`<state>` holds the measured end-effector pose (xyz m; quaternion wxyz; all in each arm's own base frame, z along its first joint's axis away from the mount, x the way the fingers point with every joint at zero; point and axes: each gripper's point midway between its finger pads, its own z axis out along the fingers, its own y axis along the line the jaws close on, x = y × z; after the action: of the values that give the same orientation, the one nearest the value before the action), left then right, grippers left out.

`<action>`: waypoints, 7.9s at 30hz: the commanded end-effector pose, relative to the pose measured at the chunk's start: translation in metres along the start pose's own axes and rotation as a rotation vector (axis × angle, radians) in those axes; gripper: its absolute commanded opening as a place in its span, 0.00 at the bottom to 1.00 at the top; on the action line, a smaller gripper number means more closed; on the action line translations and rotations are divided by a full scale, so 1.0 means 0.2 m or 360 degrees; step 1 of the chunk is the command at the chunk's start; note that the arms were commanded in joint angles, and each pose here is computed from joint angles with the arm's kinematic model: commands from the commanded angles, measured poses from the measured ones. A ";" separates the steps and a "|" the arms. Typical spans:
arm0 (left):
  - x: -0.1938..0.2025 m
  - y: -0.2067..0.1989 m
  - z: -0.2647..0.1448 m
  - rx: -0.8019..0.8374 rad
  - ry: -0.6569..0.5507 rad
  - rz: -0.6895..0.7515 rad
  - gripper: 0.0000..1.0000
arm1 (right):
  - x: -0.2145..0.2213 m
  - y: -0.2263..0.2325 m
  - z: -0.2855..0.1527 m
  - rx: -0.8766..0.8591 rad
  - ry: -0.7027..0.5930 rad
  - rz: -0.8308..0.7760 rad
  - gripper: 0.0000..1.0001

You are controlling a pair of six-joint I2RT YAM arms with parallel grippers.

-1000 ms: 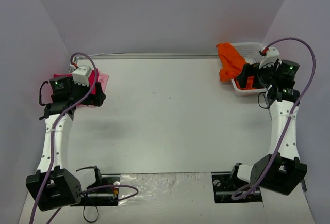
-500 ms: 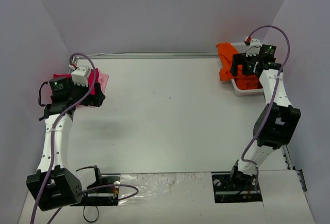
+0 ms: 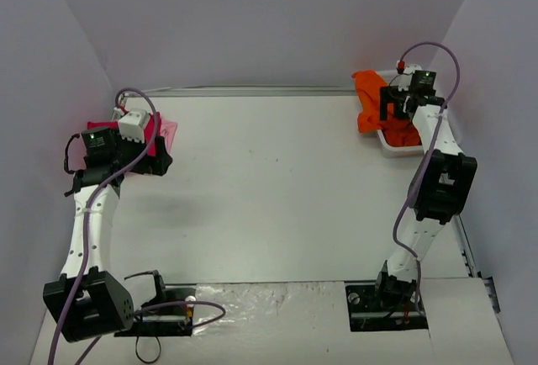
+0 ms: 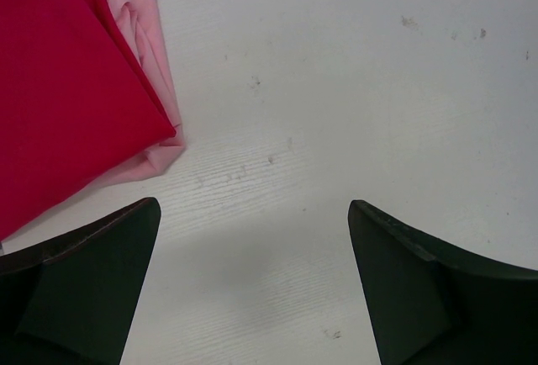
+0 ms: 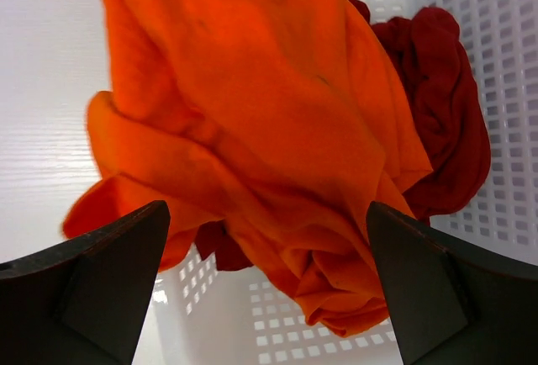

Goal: Fold and stack the t-shirts
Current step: Grab crumpled tshirt from bin with the right arm, then move the tshirt to the center of the board, then flatten out the tshirt

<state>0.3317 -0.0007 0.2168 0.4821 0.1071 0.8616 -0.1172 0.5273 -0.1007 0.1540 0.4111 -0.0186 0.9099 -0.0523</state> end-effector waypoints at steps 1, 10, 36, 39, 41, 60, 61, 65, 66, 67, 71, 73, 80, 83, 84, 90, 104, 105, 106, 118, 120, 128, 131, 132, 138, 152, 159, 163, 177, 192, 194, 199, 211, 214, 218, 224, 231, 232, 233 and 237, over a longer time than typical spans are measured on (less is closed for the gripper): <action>-0.02 0.00 0.00 0.0019 -0.0028 0.0014 0.94 | 0.04 -0.11 0.06 0.0212 0.0028 0.0012 1.00; -0.01 0.01 0.01 0.0014 -0.0014 0.0016 0.94 | 0.17 -0.17 0.20 0.0312 0.0137 0.0022 0.94; 0.00 0.01 0.01 0.0032 -0.0014 0.0000 0.94 | -0.32 -0.16 -0.54 0.0347 -0.0402 -0.0005 0.00; 0.00 0.00 0.01 0.0045 -0.0015 -0.0001 0.94 | -0.46 -0.15 -0.74 0.0357 -0.0531 -0.0022 0.00; -0.01 0.00 0.00 0.0048 -0.0023 -0.0001 0.94 | -0.55 -0.12 -0.86 0.0314 -0.0622 -0.0046 0.00; -0.01 -0.01 -0.01 0.0049 -0.0032 0.0001 0.94 | -0.65 1.04 -1.60 -0.1042 -0.0945 -0.0668 0.00; -0.01 0.00 -0.01 0.0047 -0.0032 0.0001 0.94 | -0.52 1.09 -1.55 -0.1124 -0.0836 -0.0743 0.07; -0.01 0.00 -0.01 0.0039 -0.0027 -0.0002 0.94 | -0.29 1.17 -1.41 -0.1193 -0.0611 -0.0860 1.00; -0.01 0.00 -0.01 0.0039 -0.0025 -0.0003 0.94 | -0.27 1.15 -1.37 -0.1154 -0.0582 -0.0857 1.00; -0.01 0.01 0.00 0.0042 -0.0024 -0.0006 0.94 | -0.23 1.12 -1.30 -0.1093 -0.0519 -0.0861 1.00; -0.01 0.00 0.00 0.0058 -0.0024 -0.0013 0.94 | -0.14 1.10 -1.18 -0.1026 -0.0402 -0.0864 1.00; 0.00 0.00 0.00 0.0058 -0.0022 -0.0009 0.94 | -0.12 1.10 -1.15 -0.1018 -0.0368 -0.0858 1.00; 0.00 -0.04 0.00 0.0141 -0.0019 0.0010 0.94 | 0.09 1.12 -1.04 -0.1068 -0.0177 -0.0829 1.00; 0.02 -0.11 0.01 0.0267 0.0004 0.0018 0.94 | 0.23 1.10 -1.00 -0.1069 -0.0078 -0.0837 1.00; 0.02 -0.12 0.01 0.0291 0.0006 0.0026 0.94 | 0.30 1.10 -0.99 -0.1073 -0.0034 -0.0842 0.99; 0.03 -0.09 0.04 0.0232 0.0054 0.0028 0.94 | 0.58 1.19 -1.02 -0.1197 0.0137 -0.0969 0.99; 0.07 -0.01 0.04 0.0135 0.0115 -0.0015 0.94 | 0.99 1.48 -0.91 -0.1306 0.0559 -0.1382 0.88; 0.07 0.00 0.04 0.0127 0.0118 -0.0013 0.94 | 1.01 1.49 -0.91 -0.1307 0.0575 -0.1406 0.86; 0.08 0.00 0.05 0.0122 0.0126 -0.0011 0.94 | 1.04 1.52 -0.92 -0.1312 0.0588 -0.1452 0.86; 0.10 -0.10 0.06 0.0288 0.0152 0.0037 0.95 | 1.20 1.59 -0.85 -0.1219 0.0741 -0.1639 0.78; 0.11 -0.16 0.08 0.0335 0.0175 0.0086 0.96 | 1.16 1.56 -0.84 -0.1195 0.0711 -0.1597 0.78; 0.25 -0.24 0.26 0.0320 0.0422 0.0195 0.96 | 1.10 1.50 -0.85 -0.1186 0.0657 -0.1479 0.78; 0.27 -0.18 0.33 0.0248 0.0510 0.0169 0.95 | 1.06 1.53 -0.88 -0.1220 0.0604 -0.1485 0.77; 0.30 -0.16 0.35 0.0236 0.0558 0.0136 0.95 | 1.05 1.54 -0.89 -0.1223 0.0591 -0.1496 0.77; 0.28 -0.10 0.36 0.0145 0.0542 0.0115 0.96 | 1.06 1.69 -0.92 -0.1315 0.0591 -0.1626 0.76; 0.28 -0.01 0.28 0.0054 0.0508 0.0076 0.97 | 1.30 1.70 -0.79 -0.1298 0.0784 -0.1731 0.66; 0.29 -0.01 0.28 0.0062 0.0505 0.0080 0.97 | 1.33 1.68 -0.72 -0.1206 0.0807 -0.1718 0.57; 0.29 -0.01 0.28 0.0070 0.0503 0.0084 0.97 | 1.37 1.68 -0.67 -0.1155 0.0848 -0.1717 0.41; 0.27 -0.02 0.26 0.0073 0.0479 0.0099 0.97 | 1.37 1.74 -0.65 -0.1195 0.0852 -0.1739 0.00; 0.23 0.05 0.20 -0.0025 0.0429 0.0087 0.97 | 0.94 2.19 -0.92 -0.1403 0.0386 -0.1959 0.00; 0.23 0.05 0.20 -0.0029 0.0427 0.0089 0.97 | 0.77 2.22 -0.94 -0.1351 0.0249 -0.1909 0.00; 0.23 0.05 0.20 -0.0031 0.0427 0.0088 0.97 | 0.35 2.18 -1.02 -0.1221 -0.0047 -0.1740 0.00; 0.22 0.05 0.20 -0.0015 0.0420 0.0089 0.97 | -0.23 1.90 -1.02 -0.0987 -0.0370 -0.1396 0.00; 0.22 0.05 0.20 -0.0013 0.0419 0.0089 0.97 | -0.16 1.96 -0.99 -0.1031 -0.0324 -0.1433 0.00; 0.23 0.04 0.20 -0.0007 0.0422 0.0089 0.97 | -0.05 2.10 -1.00 -0.1123 -0.0289 -0.1524 0.00; 0.24 0.04 0.21 -0.0002 0.0430 0.0084 0.97 | 0.08 2.39 -1.15 -0.1387 -0.0348 -0.1639 0.00; 0.25 0.03 0.21 0.0029 0.0439 0.0070 0.97 | 0.12 2.50 -1.04 -0.1362 -0.0301 -0.1648 0.57; 0.25 0.02 0.21 0.0031 0.0436 0.0071 0.97 | 0.12 2.49 -1.01 -0.1332 -0.0292 -0.1663 0.59; 0.25 0.02 0.22 0.0034 0.0438 0.0070 0.97 | 0.11 2.47 -0.98 -0.1295 -0.0286 -0.1665 0.60; 0.26 0.02 0.23 0.0048 0.0445 0.0061 0.97 | 0.09 2.36 -0.88 -0.1204 -0.0241 -0.1612 0.57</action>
<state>0.3432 -0.0052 0.1415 0.3480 0.1416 0.9216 -0.0980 0.3658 0.4021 0.1908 0.3428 -0.6207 0.6966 0.1094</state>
